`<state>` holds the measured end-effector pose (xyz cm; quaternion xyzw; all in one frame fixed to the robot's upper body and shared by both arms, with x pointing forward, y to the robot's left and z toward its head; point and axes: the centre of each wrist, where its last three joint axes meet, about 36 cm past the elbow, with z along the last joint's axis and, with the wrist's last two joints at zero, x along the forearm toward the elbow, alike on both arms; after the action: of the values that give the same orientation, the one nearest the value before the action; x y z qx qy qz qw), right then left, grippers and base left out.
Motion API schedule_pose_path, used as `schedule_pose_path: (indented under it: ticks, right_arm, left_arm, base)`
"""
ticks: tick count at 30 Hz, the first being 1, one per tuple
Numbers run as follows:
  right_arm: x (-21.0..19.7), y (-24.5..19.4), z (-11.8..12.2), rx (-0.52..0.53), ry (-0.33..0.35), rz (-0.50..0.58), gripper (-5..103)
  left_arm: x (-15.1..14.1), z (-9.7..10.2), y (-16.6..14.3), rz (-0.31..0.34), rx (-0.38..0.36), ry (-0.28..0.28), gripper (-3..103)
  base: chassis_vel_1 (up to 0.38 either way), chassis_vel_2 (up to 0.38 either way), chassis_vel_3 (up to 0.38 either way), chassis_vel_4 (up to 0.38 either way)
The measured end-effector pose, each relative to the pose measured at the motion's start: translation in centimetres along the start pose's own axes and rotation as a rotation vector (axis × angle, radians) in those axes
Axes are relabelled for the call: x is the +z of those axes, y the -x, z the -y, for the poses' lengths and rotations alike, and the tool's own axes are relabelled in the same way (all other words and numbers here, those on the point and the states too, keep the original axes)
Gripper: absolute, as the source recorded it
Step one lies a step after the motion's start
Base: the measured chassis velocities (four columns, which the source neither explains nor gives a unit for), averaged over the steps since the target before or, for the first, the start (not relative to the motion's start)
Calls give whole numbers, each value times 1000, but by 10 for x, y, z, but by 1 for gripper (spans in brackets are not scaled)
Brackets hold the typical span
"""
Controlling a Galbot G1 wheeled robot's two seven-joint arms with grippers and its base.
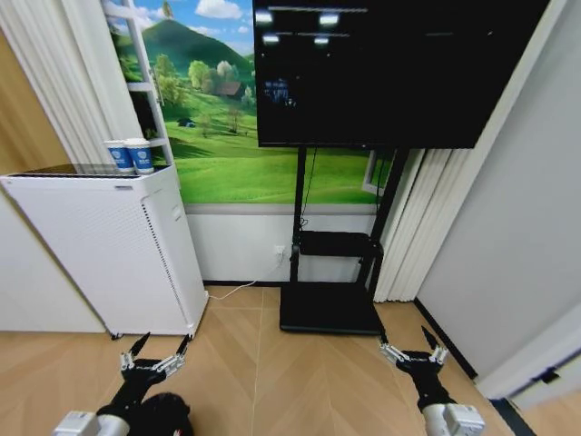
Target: Pick up the trash bin and place the garbage on the floor into it.
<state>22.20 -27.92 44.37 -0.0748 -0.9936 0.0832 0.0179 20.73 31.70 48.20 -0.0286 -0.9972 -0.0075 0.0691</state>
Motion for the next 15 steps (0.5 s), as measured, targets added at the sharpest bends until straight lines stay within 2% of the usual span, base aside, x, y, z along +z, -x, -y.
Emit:
schedule_pose_path:
  ticks: [4,15]
  right_arm:
    - [0,0,0,0,0,0,100]
    - [0,0,0,0,0,0,100]
  left_arm:
    - [0,0,0,0,0,0,100]
    - [0,0,0,0,0,0,100]
  base:
    - [273,-298,-292,288]
    - [363,-355,-357,363]
